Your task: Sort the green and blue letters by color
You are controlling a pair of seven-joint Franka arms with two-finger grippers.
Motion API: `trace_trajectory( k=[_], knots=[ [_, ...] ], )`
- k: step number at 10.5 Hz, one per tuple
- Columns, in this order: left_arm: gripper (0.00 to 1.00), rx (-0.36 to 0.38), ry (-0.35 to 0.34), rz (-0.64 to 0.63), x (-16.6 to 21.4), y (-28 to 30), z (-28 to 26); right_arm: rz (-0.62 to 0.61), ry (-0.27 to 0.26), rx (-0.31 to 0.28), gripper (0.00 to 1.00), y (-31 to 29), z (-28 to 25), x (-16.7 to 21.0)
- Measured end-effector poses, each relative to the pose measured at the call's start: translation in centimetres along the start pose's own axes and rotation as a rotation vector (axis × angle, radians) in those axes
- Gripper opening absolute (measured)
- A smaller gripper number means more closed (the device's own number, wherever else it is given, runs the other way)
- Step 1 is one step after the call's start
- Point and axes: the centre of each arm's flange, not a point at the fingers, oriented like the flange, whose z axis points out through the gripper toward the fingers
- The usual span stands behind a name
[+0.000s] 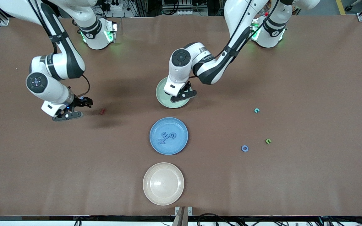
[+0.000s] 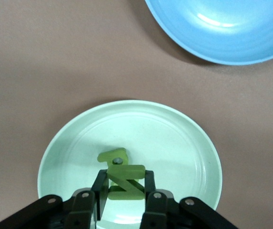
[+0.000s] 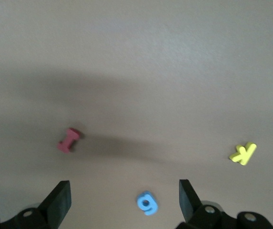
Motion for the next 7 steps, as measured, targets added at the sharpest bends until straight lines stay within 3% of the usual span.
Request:
trace_trajectory(
  k=[5,7],
  knots=[
    [0.37,-0.019,0.001,-0.004,0.3,0.6,1.3,-0.068,0.09,0.013,1.0,2.6,4.0,-5.7],
    [0.66,-0.033,0.005,0.001,0.2,1.2,0.7,-0.085,0.105,0.013,1.0,3.0,4.9,-7.4]
  ],
)
